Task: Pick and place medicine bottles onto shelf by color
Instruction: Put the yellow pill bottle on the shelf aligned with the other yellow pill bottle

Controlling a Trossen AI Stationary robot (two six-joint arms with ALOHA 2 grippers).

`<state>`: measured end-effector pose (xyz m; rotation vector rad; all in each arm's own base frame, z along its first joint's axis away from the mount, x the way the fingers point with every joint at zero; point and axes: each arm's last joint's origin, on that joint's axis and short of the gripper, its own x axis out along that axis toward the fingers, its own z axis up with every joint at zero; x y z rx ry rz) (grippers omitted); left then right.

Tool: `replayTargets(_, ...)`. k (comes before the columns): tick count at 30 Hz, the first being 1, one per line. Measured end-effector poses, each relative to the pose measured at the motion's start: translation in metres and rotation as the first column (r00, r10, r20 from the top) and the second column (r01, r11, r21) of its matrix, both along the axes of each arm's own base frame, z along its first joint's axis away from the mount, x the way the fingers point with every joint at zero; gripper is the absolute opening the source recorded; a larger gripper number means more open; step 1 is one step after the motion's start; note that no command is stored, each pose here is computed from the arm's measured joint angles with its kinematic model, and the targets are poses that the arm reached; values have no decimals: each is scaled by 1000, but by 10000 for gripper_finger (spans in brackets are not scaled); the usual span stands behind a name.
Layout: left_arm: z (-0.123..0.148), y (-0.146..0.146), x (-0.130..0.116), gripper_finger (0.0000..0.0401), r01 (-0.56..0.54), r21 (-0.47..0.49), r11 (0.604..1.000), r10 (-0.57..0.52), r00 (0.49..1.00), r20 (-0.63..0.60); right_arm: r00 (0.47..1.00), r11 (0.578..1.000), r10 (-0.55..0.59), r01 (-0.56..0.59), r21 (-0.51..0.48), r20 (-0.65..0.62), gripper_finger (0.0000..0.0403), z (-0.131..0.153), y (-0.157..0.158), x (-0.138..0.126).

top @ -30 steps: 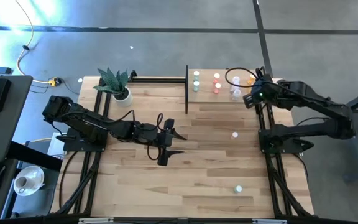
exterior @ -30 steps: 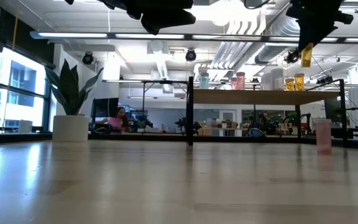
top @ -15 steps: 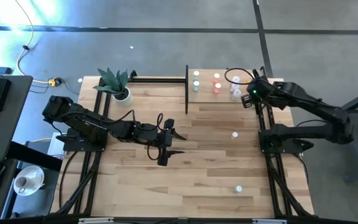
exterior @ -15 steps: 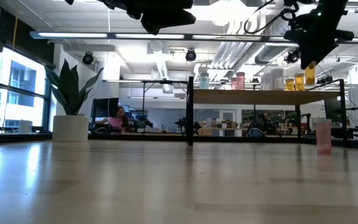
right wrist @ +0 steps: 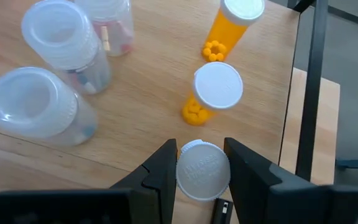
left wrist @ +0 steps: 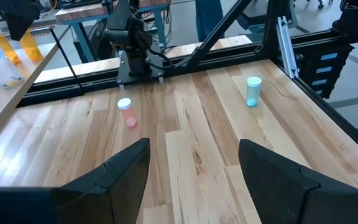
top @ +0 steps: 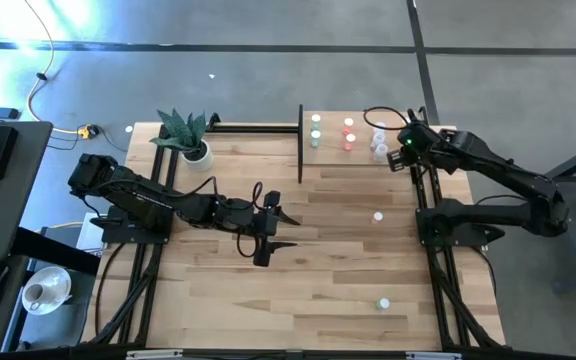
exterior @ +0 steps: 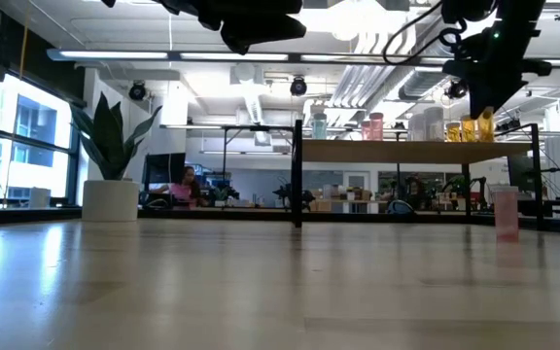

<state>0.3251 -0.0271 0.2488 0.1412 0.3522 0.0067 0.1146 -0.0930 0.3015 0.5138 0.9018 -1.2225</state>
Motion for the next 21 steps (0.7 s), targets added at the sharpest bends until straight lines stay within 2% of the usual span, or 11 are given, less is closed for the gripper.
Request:
replayTargets(14, 0, 0, 0, 236, 0, 0, 1000, 0, 1000, 0, 1000, 1000, -6, 6, -7, 20, 106, 0, -1, 2)
replayTargets(21, 0, 0, 0, 236, -1, 0, 1000, 1, 1000, 0, 1000, 1000, -8, 9, -11, 16, 120, 0, -1, 1)
